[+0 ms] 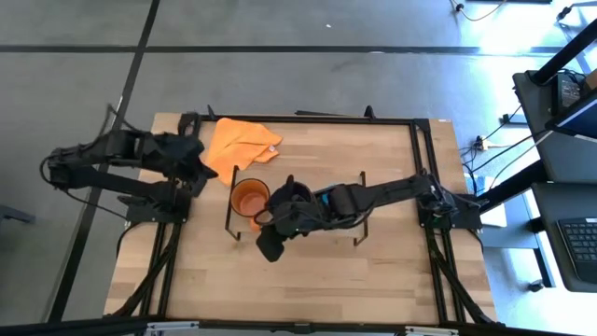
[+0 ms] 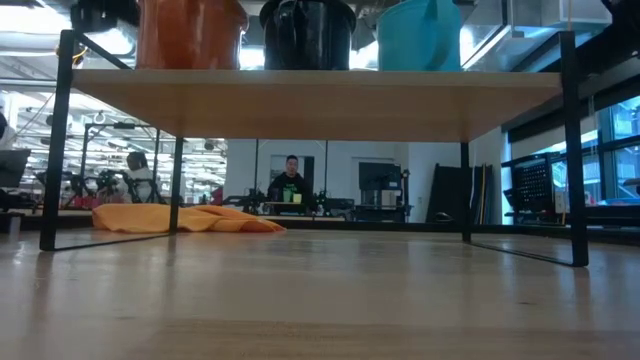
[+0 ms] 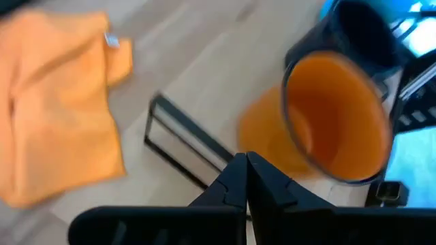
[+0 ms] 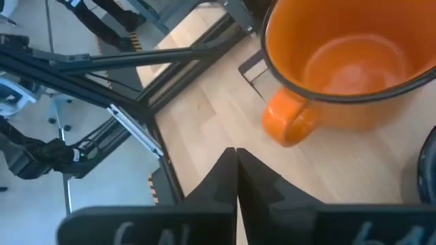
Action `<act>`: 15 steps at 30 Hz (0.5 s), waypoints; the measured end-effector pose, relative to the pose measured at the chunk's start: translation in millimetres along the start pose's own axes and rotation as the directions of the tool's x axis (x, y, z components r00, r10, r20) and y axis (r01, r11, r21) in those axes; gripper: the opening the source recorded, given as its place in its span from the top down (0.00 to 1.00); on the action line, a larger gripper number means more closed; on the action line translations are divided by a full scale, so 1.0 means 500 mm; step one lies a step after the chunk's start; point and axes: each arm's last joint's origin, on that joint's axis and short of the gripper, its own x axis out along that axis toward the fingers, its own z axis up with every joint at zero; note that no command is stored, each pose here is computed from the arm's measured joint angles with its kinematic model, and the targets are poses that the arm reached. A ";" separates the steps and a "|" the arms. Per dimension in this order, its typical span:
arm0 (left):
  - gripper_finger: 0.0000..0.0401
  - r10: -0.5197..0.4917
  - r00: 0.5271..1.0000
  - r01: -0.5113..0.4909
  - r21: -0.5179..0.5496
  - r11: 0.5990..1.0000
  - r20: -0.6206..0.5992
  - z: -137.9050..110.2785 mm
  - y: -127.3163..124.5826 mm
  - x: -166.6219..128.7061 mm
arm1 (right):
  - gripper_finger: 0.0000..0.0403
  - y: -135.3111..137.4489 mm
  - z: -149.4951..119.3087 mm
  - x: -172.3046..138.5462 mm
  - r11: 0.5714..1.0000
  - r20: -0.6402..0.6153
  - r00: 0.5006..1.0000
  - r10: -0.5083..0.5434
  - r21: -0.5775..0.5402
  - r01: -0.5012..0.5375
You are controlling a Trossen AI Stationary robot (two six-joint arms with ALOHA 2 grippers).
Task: Stack small to large cups/mugs on shelf
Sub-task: Put the orange cup on the shelf
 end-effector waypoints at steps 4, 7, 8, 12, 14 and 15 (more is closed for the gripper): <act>1.00 -0.015 1.000 0.015 0.007 1.000 -0.026 -0.014 -0.005 0.035 | 0.99 -0.004 -0.007 0.012 1.000 -0.018 1.000 -0.023 -0.010 0.022; 1.00 -0.040 0.999 0.040 0.008 0.999 -0.022 -0.018 -0.010 0.047 | 0.99 -0.007 -0.011 0.022 0.999 -0.026 0.999 -0.035 -0.013 0.035; 1.00 -0.047 0.999 0.047 0.010 0.999 -0.020 -0.018 -0.012 0.048 | 0.99 -0.008 -0.012 0.026 0.999 -0.027 0.999 -0.038 -0.013 0.038; 1.00 -0.060 0.998 0.060 0.013 0.998 -0.017 -0.019 -0.015 0.050 | 0.99 -0.014 -0.017 0.048 0.998 -0.036 0.998 -0.056 -0.011 0.056; 1.00 -0.062 0.998 0.062 0.014 0.998 -0.018 -0.020 -0.015 0.049 | 0.99 -0.019 -0.017 0.058 0.998 -0.040 0.997 -0.066 -0.010 0.066; 1.00 -0.062 0.998 0.062 0.014 0.998 -0.018 -0.020 -0.015 0.049 | 0.99 -0.022 -0.016 0.062 0.998 -0.041 0.997 -0.070 -0.008 0.070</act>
